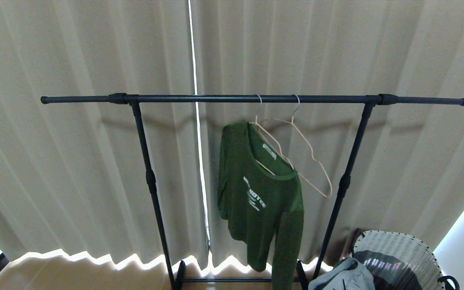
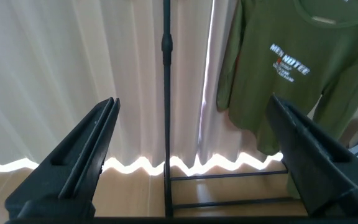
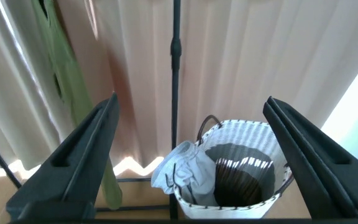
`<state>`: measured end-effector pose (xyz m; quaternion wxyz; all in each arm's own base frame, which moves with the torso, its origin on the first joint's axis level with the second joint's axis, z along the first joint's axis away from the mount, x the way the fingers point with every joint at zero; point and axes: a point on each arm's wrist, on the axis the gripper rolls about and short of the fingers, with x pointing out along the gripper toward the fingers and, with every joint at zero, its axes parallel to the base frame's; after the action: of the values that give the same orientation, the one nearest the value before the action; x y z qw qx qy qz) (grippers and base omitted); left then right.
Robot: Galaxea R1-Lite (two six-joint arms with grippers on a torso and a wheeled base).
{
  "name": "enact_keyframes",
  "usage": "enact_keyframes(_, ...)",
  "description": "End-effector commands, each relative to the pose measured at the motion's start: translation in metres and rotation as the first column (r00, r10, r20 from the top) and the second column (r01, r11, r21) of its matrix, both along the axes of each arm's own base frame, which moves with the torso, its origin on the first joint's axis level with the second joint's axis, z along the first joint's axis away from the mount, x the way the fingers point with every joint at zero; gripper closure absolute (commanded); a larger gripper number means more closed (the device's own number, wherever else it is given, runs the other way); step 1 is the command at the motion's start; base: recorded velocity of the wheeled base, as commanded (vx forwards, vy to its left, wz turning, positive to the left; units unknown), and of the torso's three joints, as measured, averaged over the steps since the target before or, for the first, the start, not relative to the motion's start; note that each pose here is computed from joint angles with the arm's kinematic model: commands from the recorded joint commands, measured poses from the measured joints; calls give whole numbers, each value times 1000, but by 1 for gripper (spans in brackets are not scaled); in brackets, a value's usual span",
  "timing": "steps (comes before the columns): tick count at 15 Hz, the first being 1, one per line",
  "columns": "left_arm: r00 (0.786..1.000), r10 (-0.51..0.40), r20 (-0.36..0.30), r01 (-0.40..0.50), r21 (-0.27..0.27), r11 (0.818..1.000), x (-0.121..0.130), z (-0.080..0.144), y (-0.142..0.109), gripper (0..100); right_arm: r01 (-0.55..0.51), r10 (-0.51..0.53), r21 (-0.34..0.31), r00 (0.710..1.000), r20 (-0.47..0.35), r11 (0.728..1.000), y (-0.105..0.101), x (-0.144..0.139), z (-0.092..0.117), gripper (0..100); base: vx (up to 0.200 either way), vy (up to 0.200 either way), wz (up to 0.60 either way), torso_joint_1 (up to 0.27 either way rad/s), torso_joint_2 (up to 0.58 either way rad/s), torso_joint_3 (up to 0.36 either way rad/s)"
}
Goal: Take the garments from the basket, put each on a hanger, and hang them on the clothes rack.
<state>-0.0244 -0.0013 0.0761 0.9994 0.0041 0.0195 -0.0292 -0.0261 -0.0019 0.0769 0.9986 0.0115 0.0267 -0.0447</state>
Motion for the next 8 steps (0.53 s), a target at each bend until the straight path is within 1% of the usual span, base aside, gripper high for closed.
enact_keyframes(1,1000,0,-1,0,0,1000,0,0,0,0,0,0,1,1000,1,1000,0,0,0,0,0,0,0,-217,481,256)
enact_keyframes(8,1000,0,1,0,0,1000,0,0,0,0,0,0,1,1000,1,1000,0,0,0,0,0,0,0,-216,500,276)
